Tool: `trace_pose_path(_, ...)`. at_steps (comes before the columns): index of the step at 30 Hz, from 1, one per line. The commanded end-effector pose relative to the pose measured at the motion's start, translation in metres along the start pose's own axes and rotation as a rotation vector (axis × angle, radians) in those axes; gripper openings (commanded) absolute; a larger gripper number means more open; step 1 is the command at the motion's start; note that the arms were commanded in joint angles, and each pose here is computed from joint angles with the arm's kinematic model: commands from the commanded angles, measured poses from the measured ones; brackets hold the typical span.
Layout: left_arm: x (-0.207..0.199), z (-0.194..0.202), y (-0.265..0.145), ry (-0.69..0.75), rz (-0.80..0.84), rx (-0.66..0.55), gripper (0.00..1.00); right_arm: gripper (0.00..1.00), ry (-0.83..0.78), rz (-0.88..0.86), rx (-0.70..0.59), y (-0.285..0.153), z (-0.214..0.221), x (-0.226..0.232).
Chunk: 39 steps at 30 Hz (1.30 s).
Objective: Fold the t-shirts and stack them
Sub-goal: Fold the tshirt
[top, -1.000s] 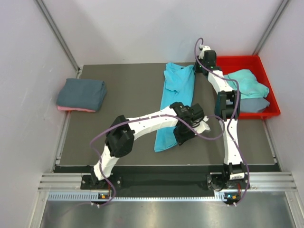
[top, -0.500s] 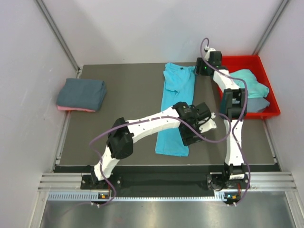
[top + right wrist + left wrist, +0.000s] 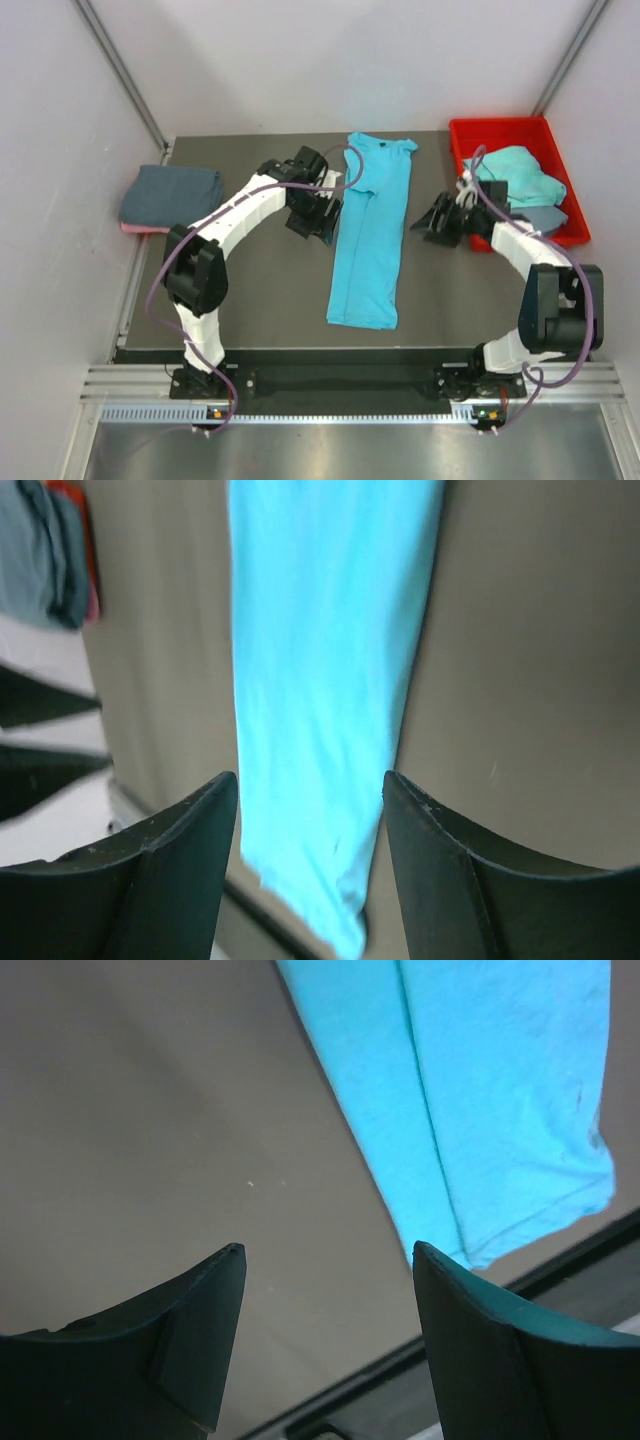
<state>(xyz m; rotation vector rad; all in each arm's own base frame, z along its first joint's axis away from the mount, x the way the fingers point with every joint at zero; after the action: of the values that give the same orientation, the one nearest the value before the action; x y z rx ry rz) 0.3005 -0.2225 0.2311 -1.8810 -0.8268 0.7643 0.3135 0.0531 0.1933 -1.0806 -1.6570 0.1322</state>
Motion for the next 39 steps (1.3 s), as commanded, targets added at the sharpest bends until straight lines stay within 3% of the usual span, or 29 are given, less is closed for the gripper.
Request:
trace_pose_path(1,-0.008,0.009,0.013,-0.172,0.215,0.06,0.72,0.6,0.152,-0.084,0.155,-0.008,0.057,-0.008)
trace_pose_path(10,-0.009,0.061,0.043,-0.428,0.409,0.244,0.71,0.59,0.259,-0.04,0.303,-0.019,0.142,-0.038)
trace_pose_path(23,-0.013,0.096,0.071,-0.585,0.472,0.355,0.7,0.57,0.219,0.052,0.471,-0.002,0.178,-0.034)
trace_pose_path(29,-0.016,0.113,0.084,-0.649,0.503,0.386,0.65,0.56,0.206,0.091,0.488,0.0,0.188,-0.036)
trace_pose_path(39,-0.033,0.116,0.107,-0.64,0.529,0.403,0.59,0.53,0.213,0.153,0.519,0.008,0.197,-0.042)
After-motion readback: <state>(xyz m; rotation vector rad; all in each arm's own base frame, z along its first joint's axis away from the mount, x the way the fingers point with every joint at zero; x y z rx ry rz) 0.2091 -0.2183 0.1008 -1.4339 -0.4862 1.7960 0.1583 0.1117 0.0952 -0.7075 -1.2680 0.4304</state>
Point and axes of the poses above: each gripper's point midway between its finger pads, its own y axis out along the fingers, its own x axis along the line the jaws close on, z = x × y, the point moved 10 cm from there along -y, back along the fingers, and after that the axes turned 3 degrees about y, right-handed, at the moved point
